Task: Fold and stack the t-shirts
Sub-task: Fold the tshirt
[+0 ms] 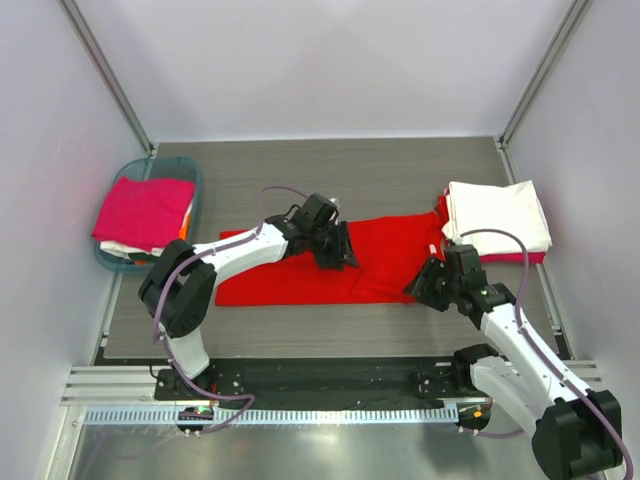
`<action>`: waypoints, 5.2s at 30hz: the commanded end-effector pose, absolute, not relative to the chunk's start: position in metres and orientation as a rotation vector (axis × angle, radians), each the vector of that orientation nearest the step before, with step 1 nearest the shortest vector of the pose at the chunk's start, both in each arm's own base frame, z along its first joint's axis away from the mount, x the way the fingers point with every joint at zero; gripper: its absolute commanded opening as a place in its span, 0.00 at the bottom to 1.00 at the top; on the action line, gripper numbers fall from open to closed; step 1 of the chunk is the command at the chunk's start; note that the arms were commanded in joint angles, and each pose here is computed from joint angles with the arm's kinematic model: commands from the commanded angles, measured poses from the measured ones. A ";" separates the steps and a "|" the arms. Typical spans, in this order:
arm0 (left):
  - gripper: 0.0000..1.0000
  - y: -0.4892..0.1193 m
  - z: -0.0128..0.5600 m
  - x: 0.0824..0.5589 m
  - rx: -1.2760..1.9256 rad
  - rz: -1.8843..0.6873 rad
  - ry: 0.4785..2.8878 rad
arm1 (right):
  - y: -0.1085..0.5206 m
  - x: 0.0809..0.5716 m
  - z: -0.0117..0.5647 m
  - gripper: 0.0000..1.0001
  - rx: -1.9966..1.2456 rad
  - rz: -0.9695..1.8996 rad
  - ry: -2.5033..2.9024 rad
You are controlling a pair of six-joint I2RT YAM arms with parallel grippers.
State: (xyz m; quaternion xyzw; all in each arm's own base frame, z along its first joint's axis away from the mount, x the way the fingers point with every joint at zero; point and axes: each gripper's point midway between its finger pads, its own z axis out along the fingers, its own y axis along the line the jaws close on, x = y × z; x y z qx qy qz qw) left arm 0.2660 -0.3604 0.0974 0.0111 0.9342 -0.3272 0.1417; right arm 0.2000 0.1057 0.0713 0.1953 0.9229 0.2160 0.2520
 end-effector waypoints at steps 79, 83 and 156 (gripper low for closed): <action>0.18 -0.368 0.077 0.213 0.282 -0.721 2.822 | 0.110 0.179 0.054 0.10 0.846 0.615 2.588; 0.29 -0.369 0.076 0.203 0.303 -0.713 2.828 | 0.106 0.180 0.054 0.14 0.851 0.584 2.587; 0.00 -0.403 0.034 0.207 0.279 -0.736 2.867 | 0.078 0.178 0.010 0.01 0.807 0.319 2.648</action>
